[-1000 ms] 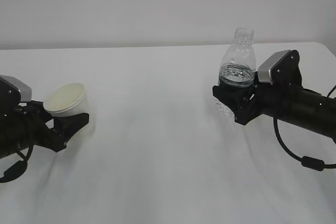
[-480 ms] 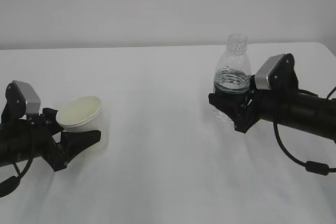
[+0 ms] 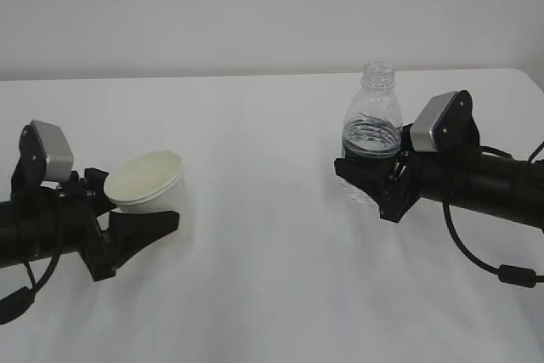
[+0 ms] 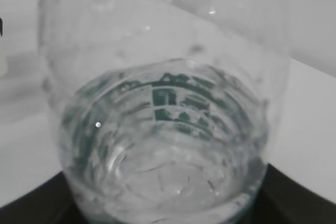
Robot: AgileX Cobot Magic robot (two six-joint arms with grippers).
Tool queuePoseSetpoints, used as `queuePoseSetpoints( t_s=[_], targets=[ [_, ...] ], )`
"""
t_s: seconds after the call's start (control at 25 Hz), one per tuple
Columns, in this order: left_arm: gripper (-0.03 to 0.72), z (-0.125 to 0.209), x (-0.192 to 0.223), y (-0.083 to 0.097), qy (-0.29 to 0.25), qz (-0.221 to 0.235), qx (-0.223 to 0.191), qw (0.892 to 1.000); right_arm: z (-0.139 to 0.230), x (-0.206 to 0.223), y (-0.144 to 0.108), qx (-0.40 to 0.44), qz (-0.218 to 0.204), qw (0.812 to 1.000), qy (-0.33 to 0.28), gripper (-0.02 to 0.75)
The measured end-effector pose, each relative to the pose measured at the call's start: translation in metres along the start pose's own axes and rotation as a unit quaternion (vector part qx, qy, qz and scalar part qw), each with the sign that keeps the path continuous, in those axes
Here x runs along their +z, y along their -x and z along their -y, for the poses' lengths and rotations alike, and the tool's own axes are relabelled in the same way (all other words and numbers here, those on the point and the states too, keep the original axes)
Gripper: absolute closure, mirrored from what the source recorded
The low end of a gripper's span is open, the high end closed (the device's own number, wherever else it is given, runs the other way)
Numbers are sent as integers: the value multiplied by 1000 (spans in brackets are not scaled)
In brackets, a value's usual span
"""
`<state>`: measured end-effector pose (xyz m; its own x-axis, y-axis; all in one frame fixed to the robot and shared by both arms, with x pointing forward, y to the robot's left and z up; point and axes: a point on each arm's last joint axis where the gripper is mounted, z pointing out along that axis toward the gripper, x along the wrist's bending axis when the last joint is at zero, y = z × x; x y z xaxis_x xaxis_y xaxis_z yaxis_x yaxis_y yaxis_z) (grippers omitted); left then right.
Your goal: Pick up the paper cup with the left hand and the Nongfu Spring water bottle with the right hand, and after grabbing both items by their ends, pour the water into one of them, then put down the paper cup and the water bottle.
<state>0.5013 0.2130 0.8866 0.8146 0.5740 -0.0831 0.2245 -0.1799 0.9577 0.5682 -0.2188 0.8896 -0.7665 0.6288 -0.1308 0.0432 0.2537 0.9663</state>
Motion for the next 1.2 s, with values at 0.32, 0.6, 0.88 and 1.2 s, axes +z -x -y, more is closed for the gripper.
queuePoseSetpoints(
  t_s=[0.32,0.6,0.88,1.2],
  targets=[
    [183,-7,25,28,9,23,-3,1000,0,0,-2,-4,-8,1000,-1,271],
    [183,-10,34,40,13,37,4,999,1,0,-4,-10,-21,1000,-4,271],
    [183,-26,55,44,22,56,42,997,1,0,-6,-16,-32,999,-6,271],
    [183,-24,78,57,12,88,58,994,1,0,-7,-19,-37,999,-6,271]
  ],
)
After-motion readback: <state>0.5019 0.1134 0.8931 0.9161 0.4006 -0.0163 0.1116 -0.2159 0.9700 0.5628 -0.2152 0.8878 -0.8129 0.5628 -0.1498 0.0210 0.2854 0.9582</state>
